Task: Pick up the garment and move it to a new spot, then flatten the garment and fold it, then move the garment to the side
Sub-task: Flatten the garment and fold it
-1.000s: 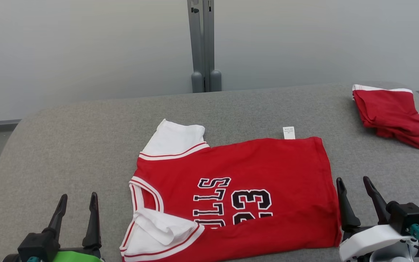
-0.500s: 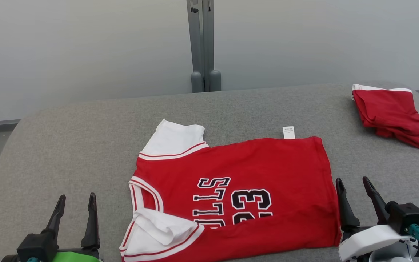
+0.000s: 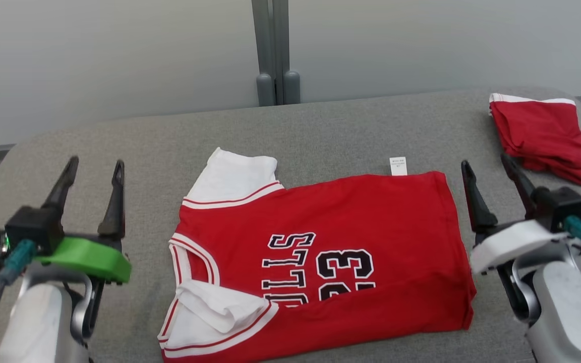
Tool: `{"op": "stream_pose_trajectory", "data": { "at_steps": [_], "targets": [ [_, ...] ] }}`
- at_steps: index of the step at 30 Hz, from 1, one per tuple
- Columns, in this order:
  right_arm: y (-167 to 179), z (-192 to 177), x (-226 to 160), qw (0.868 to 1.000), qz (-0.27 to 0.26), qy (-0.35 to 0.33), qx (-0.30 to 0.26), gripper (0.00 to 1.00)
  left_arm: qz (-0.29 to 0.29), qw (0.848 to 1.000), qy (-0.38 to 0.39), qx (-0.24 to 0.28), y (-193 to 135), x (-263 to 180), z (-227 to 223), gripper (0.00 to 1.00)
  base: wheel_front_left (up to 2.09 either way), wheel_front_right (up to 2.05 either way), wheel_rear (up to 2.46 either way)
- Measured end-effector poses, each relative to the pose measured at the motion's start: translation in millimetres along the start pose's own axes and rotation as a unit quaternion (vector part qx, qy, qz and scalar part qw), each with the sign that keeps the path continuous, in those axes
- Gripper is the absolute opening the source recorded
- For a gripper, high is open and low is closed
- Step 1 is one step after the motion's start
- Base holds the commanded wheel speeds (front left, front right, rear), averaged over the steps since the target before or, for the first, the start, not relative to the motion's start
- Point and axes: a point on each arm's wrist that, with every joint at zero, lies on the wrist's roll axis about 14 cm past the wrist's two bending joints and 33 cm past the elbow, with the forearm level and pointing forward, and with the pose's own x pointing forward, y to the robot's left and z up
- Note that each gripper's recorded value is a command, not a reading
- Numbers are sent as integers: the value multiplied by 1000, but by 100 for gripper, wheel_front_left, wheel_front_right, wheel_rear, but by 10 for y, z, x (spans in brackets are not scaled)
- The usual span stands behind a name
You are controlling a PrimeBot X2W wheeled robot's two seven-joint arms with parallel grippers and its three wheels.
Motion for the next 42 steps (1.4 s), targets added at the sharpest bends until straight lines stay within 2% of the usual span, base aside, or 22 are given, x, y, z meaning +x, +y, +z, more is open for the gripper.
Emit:
{"op": "stream_pose_trajectory", "data": {
  "at_steps": [7, 12, 18, 22, 24, 30, 42],
  "targets": [
    [-178, 17, 534, 998, 8, 30, -47, 100, -49, 999, 8, -2, -166, 643, 75, 100, 0, 0, 0],
    [-226, -291, 789, 995, 12, 81, -50, 100, -82, 996, 43, -3, -271, 1015, -143, 100, 0, 0, 0],
    [-390, -782, 996, 987, 5, 152, -59, 100, -122, 986, 115, -9, -462, 1351, -654, 100, 0, 0, 0],
    [-378, -1065, 1084, 981, 10, 185, -54, 100, -120, 975, 180, -49, -509, 1429, -1082, 100, 0, 0, 0],
    [-375, -1212, 1098, 978, 10, 201, -48, 100, -134, 970, 201, -36, -550, 1469, -1248, 100, 0, 0, 0],
    [-398, -1649, 949, 964, 4, 264, -31, 100, -144, 955, 256, -45, -626, 1527, -1661, 100, 0, 0, 0],
    [-239, -2004, 968, 951, 14, 309, -1, 100, -147, 921, 360, -41, -638, 1390, -2391, 100, 0, 0, 0]
  ]
}}
